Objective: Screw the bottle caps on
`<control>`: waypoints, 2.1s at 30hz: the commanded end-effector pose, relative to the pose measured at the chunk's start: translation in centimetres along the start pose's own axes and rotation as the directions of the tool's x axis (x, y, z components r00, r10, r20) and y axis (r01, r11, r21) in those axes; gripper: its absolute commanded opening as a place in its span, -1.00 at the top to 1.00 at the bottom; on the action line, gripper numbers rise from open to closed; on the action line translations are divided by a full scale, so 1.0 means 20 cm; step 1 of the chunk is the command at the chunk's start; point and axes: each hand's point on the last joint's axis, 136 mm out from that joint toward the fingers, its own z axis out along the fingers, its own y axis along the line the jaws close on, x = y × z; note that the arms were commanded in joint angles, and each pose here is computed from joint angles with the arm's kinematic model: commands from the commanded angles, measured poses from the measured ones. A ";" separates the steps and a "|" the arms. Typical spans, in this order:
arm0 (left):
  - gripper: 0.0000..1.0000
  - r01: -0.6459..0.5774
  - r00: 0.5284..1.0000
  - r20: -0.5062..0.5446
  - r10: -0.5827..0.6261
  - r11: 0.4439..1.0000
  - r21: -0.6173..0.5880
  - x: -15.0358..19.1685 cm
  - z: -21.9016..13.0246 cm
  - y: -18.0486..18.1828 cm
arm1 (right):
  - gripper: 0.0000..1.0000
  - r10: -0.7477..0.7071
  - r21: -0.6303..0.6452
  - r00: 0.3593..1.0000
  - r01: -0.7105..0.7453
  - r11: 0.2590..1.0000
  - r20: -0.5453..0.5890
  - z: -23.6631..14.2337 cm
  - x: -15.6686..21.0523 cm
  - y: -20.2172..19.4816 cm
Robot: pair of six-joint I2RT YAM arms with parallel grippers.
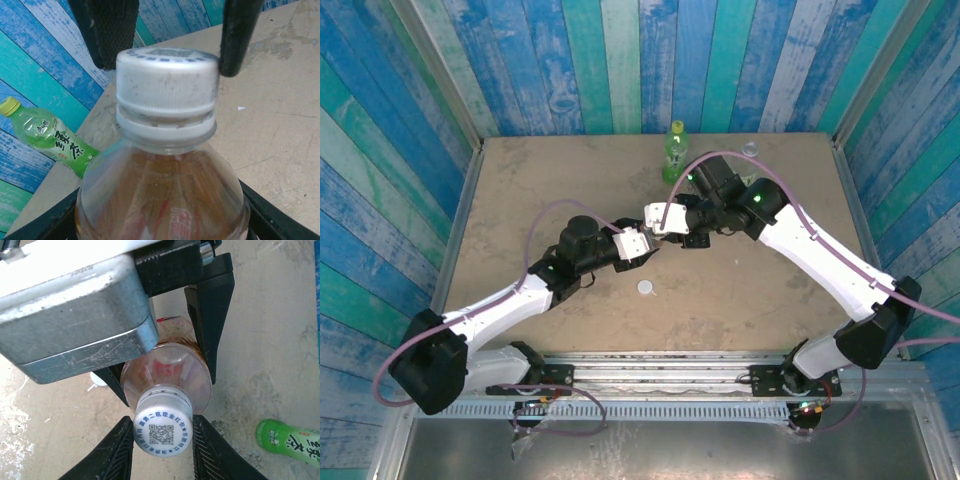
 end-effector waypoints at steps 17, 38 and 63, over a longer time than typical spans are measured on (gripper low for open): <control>0.03 -0.016 0.998 0.063 0.017 1.000 -0.004 -0.12 -0.01 0.04 | 0.33 -0.010 0.007 0.999 0.010 1.000 -0.039 0.02 0.02 -0.02; 0.03 -0.034 0.998 0.046 0.041 0.991 -0.130 -0.10 0.12 0.20 | 0.68 0.851 -0.062 0.460 -0.870 0.489 0.254 -0.04 -0.16 -0.17; 0.02 -0.043 0.994 0.099 0.040 0.999 0.025 -0.17 0.03 0.05 | -0.07 0.053 0.146 0.998 -0.057 0.988 0.032 -0.22 0.04 0.00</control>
